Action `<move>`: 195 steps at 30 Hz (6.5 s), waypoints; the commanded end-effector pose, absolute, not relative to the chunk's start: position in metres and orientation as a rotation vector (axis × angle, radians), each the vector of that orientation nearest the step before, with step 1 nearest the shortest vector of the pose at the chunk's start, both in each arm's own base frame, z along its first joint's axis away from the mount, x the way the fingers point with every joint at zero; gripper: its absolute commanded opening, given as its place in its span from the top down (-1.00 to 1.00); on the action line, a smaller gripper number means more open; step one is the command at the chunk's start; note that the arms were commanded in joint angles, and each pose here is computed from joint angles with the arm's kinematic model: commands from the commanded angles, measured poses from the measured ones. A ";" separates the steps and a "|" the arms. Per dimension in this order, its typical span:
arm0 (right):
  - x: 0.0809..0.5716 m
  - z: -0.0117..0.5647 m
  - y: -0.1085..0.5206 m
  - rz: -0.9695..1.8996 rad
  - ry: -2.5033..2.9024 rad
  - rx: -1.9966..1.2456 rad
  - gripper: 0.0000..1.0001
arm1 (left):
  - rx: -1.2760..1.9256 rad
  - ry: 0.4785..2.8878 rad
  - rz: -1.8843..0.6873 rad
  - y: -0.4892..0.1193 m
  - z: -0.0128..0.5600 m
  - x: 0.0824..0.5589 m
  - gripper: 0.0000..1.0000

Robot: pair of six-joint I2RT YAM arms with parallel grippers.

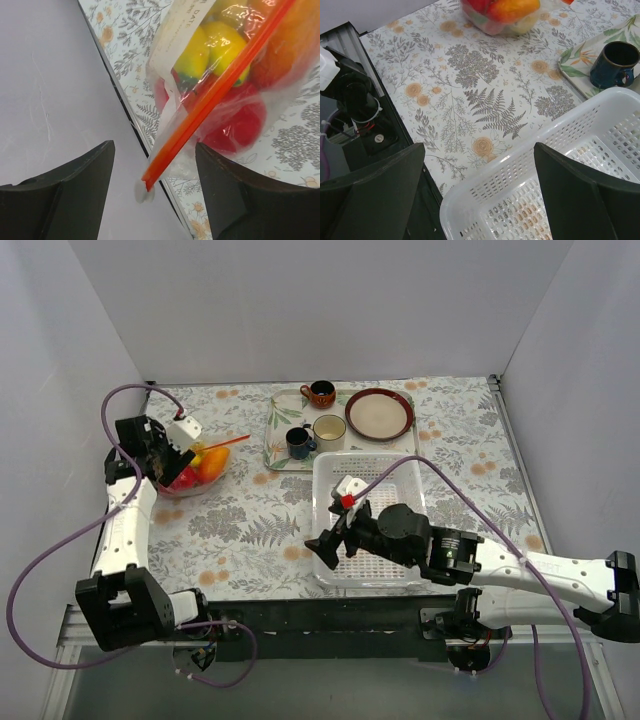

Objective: Open the zip-top bag and remove the fake food

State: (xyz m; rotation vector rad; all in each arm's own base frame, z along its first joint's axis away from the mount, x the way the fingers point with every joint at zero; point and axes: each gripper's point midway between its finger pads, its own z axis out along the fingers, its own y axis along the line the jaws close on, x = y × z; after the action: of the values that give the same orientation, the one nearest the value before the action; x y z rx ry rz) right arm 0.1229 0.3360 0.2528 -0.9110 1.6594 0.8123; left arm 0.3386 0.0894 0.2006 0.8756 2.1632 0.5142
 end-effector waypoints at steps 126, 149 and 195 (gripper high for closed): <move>0.224 0.266 0.431 0.910 1.624 -1.094 0.97 | 0.960 1.924 -0.291 -0.033 0.276 0.285 -0.96; 0.221 0.269 0.416 0.939 1.609 -1.057 0.97 | 0.751 1.457 -0.952 -0.067 0.255 0.250 -0.96; 0.214 0.295 0.412 0.982 1.575 -1.043 0.97 | 0.993 1.185 -1.233 -0.112 0.306 0.248 1.00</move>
State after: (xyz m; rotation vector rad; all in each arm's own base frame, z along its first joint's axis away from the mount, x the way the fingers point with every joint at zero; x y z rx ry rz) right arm 0.2073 0.4149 0.2435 -1.1118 1.7005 0.9870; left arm 0.2796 -0.0986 0.2310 0.9006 1.5248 -1.0646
